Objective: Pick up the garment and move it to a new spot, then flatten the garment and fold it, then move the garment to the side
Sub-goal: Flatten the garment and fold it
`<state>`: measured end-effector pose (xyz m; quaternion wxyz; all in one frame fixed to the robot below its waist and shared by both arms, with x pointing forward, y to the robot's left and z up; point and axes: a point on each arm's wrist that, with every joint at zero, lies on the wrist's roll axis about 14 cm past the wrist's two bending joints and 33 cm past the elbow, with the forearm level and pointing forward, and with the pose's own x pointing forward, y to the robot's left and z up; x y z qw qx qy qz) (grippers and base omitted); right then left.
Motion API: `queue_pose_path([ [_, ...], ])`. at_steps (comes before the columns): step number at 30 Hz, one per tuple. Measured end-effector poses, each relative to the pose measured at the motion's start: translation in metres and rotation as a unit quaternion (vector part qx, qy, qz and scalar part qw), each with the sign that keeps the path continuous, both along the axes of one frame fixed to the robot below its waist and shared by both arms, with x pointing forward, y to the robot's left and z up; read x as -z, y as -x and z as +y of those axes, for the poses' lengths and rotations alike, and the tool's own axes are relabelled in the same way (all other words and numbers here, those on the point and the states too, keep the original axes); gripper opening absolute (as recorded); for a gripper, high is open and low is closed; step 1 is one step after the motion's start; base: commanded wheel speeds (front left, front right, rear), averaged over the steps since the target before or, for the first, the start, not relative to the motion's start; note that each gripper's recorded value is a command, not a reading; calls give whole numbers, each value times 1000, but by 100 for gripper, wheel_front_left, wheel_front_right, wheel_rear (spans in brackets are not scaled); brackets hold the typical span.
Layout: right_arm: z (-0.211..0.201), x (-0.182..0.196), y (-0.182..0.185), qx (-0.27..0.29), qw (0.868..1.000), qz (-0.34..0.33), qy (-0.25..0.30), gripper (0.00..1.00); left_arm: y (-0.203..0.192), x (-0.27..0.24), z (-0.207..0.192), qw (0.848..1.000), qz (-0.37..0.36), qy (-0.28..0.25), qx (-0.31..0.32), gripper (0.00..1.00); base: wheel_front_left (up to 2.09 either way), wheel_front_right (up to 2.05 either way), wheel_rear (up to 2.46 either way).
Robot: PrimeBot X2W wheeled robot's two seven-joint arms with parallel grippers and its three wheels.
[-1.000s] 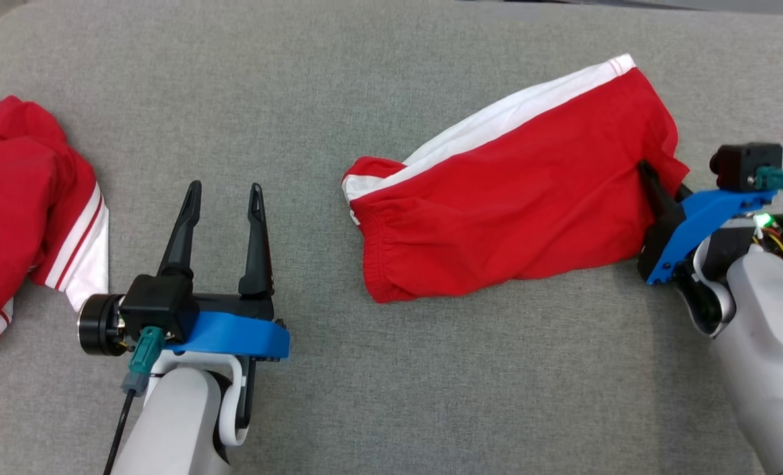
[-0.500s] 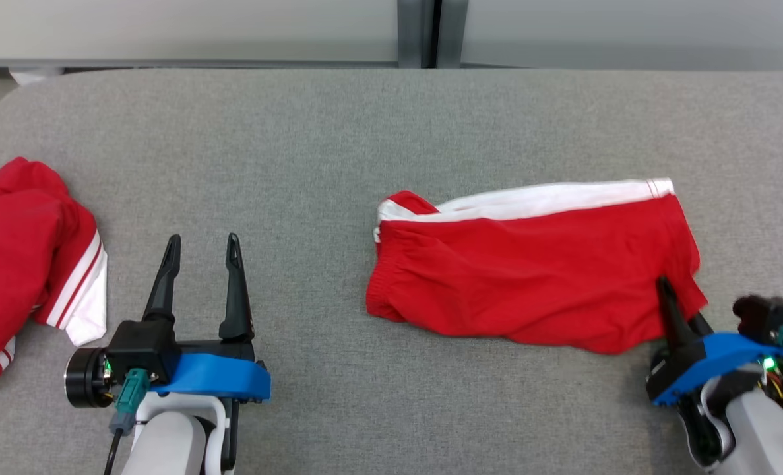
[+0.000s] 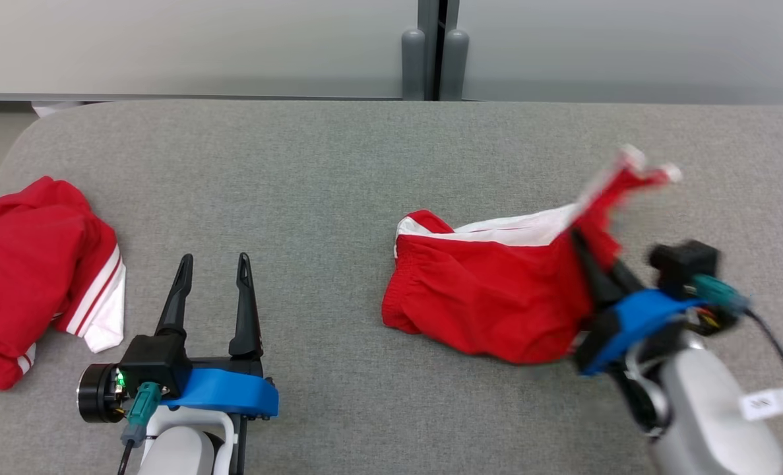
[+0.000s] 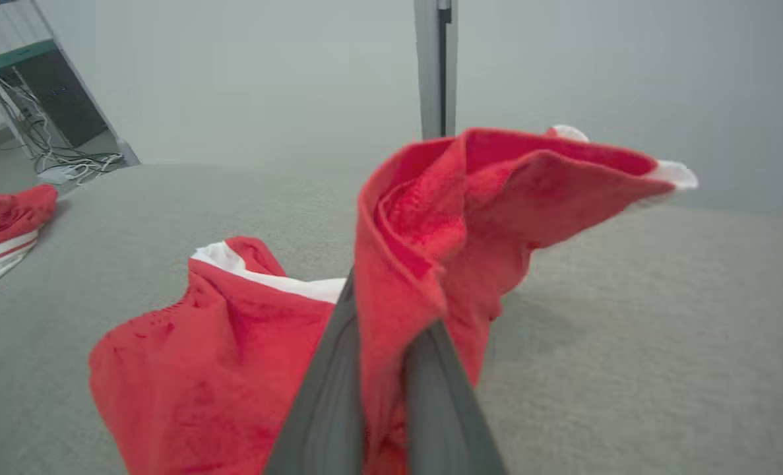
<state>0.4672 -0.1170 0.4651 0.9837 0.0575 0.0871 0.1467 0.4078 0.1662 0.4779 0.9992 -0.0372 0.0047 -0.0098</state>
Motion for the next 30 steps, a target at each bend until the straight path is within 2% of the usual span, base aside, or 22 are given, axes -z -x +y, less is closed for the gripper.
queue_pose_path([
  [4,73,-29,4,-92,995,-21,-17,0,3,-1,2,1000,-1,0,-2,100,0,0,0],
  [9,134,-7,31,-180,983,35,-20,0,7,0,6,1000,2,2,-10,100,0,0,0],
  [10,141,0,36,-190,980,49,-19,10,8,0,7,1000,3,2,-11,100,0,0,0],
  [11,146,5,41,-200,978,57,-19,10,8,1,8,1000,4,2,-13,100,0,0,0],
  [12,150,9,44,-206,976,63,-17,37,8,2,9,1000,5,3,-14,100,0,0,0],
  [13,153,11,47,-211,975,64,-19,90,9,3,9,1000,7,3,-15,100,0,0,0],
  [14,156,11,48,-215,974,62,-20,100,9,5,10,1000,9,0,-16,100,0,0,0],
  [17,166,-7,52,-228,973,14,-41,100,9,7,10,1000,12,0,-17,100,0,0,0],
  [20,156,-29,46,-216,974,-40,-55,100,8,6,10,1000,10,-1,-16,100,0,0,0],
  [26,86,-60,27,-117,985,-111,-59,100,11,4,6,1000,8,-10,-7,100,0,0,0],
  [30,26,-64,30,-39,991,-123,-38,100,15,3,2,1000,7,-15,1,100,0,0,0],
])
